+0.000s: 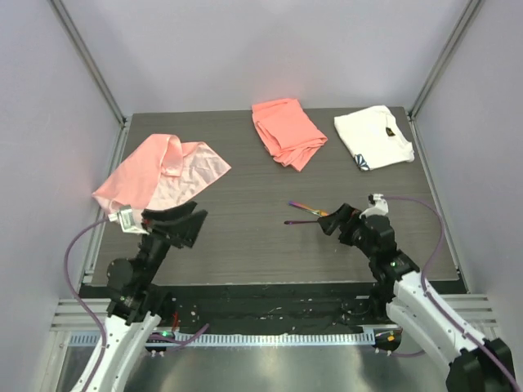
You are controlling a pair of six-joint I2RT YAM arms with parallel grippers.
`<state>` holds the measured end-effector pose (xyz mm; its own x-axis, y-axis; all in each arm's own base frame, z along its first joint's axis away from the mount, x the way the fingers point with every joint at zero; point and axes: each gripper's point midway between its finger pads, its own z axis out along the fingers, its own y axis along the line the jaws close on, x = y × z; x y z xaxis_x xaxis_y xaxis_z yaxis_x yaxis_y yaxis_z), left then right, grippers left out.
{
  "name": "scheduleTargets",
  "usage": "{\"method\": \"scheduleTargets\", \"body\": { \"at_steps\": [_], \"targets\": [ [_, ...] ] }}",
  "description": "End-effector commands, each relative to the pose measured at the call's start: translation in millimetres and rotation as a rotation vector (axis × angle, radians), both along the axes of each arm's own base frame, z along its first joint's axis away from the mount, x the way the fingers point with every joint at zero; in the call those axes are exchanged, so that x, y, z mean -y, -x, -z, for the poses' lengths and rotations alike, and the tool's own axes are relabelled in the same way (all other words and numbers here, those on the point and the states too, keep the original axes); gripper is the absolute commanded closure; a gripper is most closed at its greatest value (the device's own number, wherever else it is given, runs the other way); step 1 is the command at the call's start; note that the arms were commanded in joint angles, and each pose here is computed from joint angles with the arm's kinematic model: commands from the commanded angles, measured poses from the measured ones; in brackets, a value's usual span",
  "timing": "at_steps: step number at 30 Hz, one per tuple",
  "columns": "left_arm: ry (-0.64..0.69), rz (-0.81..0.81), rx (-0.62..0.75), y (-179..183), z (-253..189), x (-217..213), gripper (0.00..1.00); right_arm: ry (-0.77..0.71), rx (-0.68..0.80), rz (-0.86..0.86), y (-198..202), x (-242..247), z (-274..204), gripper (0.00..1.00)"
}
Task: Fold the napkin into a case and place the utensils inside
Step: Flatten out the crumpled napkin at the center of the board.
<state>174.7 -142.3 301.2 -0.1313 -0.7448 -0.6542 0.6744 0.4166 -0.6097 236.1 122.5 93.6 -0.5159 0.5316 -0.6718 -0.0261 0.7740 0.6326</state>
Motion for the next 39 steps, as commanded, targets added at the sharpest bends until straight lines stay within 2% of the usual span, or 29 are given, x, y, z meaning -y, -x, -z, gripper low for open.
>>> {"method": "scheduleTargets", "body": {
  "at_steps": [1,2,3,4,5,6,7,8,9,10,11,13,15,19,20,21,23,24,25,27,31,37,39],
  "targets": [
    [0.08,-0.466,-0.55,-38.9,39.9,-76.5,0.0,0.153,0.017,0.081,-40.5,13.9,-37.3,0.0],
    [0.031,-0.526,-0.658,-24.7,45.3,-90.0,0.0,0.172,0.049,0.069,-54.2,9.7,-58.7,0.0],
    [0.001,-0.549,-0.683,-22.6,41.5,-93.9,0.0,0.215,-0.02,0.038,-65.5,3.4,-42.2,0.0],
    [-0.139,-0.556,-0.658,-26.1,38.9,-92.9,0.0,0.224,-0.019,-0.005,-74.9,-6.3,-46.6,0.0],
    [-0.192,-0.476,-0.603,-23.8,20.3,-79.2,0.0,0.213,0.022,-0.06,-94.0,-24.1,-70.7,0.0],
    [-0.225,-0.463,-0.581,-24.8,13.3,-76.3,0.0,0.233,0.009,-0.08,-104.3,-31.4,-71.8,0.0],
    [-0.227,-0.474,-0.597,-27.4,7.0,-77.4,0.0,0.27,-0.056,-0.127,-114.9,-48.1,-49.5,0.0],
    [-0.187,-0.506,-0.631,-28.9,7.0,-82.7,0.0,0.272,-0.001,-0.124,-136.7,-61.1,-75.2,0.0],
    [-0.188,-0.502,-0.624,-30.2,3.7,-81.6,0.0,0.285,0.021,-0.134,-147.3,-73.9,-79.9,0.0],
    [-0.204,-0.489,-0.612,-31.3,-1.9,-78.8,0.0,0.306,-0.016,-0.166,-156.8,-92.4,-60.1,0.0],
    [-0.229,-0.478,-0.6,-31.5,-4.8,-76.6,0.0,0.275,0.037,-0.185,-173.1,-111.5,-82.4,0.0],
    [-0.256,-0.479,-0.62,-29.6,-8.1,-77.6,0.0,0.185,0.059,-0.273,-183.2,-157.4,-88.6,0.0],
    [-0.291,-0.541,-0.689,-34.1,1.4,-87.0,0.0,0.147,0.072,-0.29,-205.5,-195.2,-85.8,0.0],
    [-0.373,-0.625,-0.764,-29.9,6.7,-104.3,0.02,0.129,0.083,-0.294,-217.1,-266.9,-69.7,0.01],
    [-0.394,-0.637,-0.784,-27.3,10.6,-107.4,0.04,0.104,0.119,-0.316,-217.6,-290.8,-82.9,0.02],
    [-0.409,-0.646,-0.79,-27.6,11.1,-109.3,0.04,0.136,0.072,-0.333,-219.5,-303.6,-49.3,0.03],
    [-0.441,-0.67,-0.796,-26.5,13.7,-114.6,0.07,0.147,0.125,-0.361,-228.3,-329.4,-57.7,0.11],
    [-0.45,-0.681,-0.809,-26.6,16.4,-116.5,0.07,0.168,0.119,-0.378,-224.6,-345.2,-33.9,0.13],
    [-0.454,-0.689,-0.813,-26.6,17.2,-117.9,0.08,0.158,0.151,-0.391,-227.8,-356.3,-39.8,0.22],
    [-0.464,-0.679,-0.818,-27.5,18.8,-116.0,0.09,0.162,0.188,-0.413,-227.0,-372.7,-33.6,0.31],
    [-0.483,-0.636,-0.842,-34.3,25.1,-105.8,0.1,0.168,0.172,-0.427,-242.8,-393.9,-3.9,0.46],
    [-0.5,-0.528,-0.941,-47.6,39.5,-80.4,0.06,0.235,0.076,-0.422,-248.7,-390.9,35.0,0.48],
    [-0.543,-0.514,-1.015,-56.7,53.0,-74.5,0.07,0.232,0.03,-0.432,-247.9,-383.2,46.1,0.51]
  ]
}}
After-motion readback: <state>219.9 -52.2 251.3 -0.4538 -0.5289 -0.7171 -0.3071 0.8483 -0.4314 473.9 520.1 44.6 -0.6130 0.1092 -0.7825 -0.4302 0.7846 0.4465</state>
